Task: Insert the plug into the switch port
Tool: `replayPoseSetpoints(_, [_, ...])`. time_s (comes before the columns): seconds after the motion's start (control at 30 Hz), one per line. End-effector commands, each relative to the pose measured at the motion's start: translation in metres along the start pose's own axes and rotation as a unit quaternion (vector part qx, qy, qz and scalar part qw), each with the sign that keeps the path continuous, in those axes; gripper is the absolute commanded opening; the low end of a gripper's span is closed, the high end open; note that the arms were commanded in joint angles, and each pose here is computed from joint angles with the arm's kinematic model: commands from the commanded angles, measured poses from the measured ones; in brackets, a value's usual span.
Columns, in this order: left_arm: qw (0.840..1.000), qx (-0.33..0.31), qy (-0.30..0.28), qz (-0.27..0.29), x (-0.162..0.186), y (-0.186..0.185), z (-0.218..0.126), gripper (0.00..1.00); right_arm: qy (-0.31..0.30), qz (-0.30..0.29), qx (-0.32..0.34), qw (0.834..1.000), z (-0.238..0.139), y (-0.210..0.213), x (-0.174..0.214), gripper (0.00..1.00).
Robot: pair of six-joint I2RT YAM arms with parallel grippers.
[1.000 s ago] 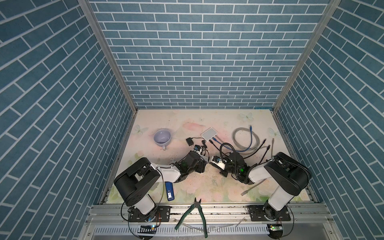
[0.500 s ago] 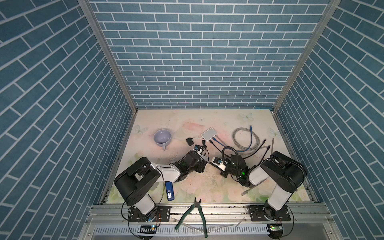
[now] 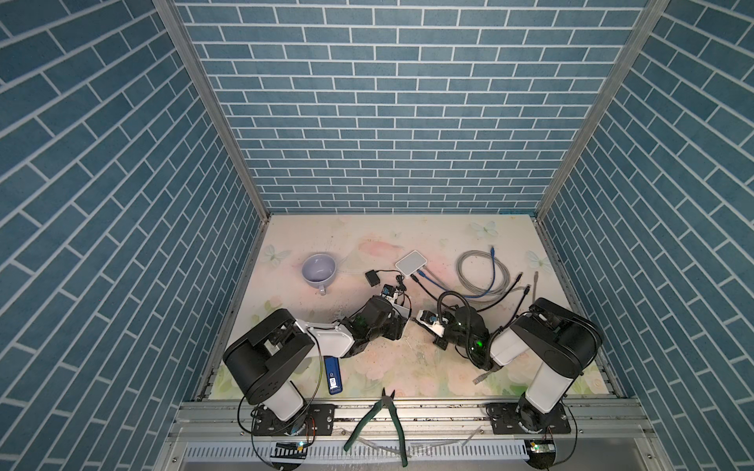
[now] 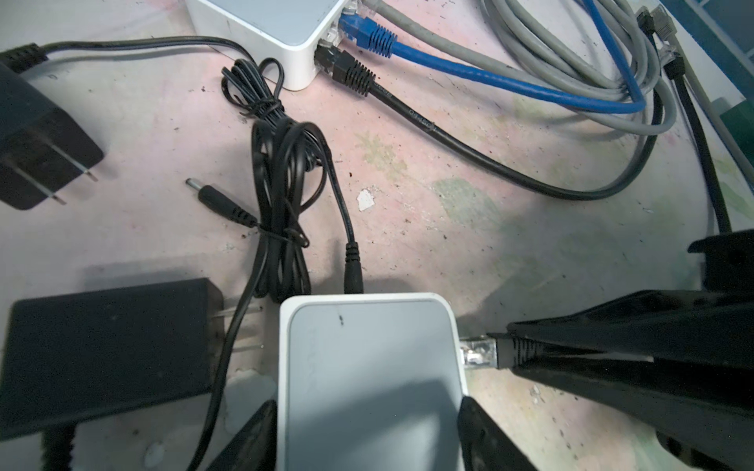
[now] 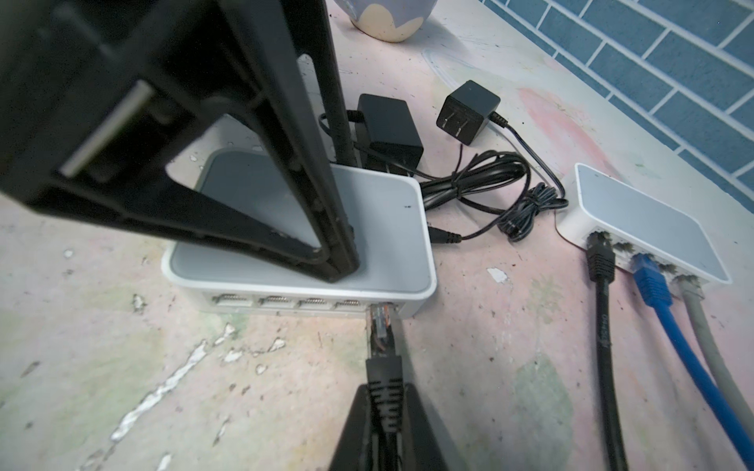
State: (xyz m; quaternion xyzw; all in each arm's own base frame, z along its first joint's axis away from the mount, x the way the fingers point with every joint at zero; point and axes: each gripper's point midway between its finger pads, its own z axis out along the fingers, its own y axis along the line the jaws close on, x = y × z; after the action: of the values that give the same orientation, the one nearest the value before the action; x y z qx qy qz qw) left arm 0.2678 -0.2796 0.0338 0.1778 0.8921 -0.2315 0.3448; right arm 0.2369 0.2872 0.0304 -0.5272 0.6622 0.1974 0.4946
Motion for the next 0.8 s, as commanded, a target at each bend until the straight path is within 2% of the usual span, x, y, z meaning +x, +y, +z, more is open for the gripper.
replayPoseSetpoints(0.0, [0.998, 0.054, 0.019, 0.013, 0.01, -0.024, -0.005, 0.69, -0.058, -0.009, 0.013, 0.998, -0.004, -0.003, -0.03, 0.0])
replayPoseSetpoints(0.77, [0.999, 0.047, 0.008, 0.021, 0.001, -0.022, -0.013, 0.69, -0.018, -0.016, 0.021, 1.0, -0.016, 0.005, 0.001, 0.0])
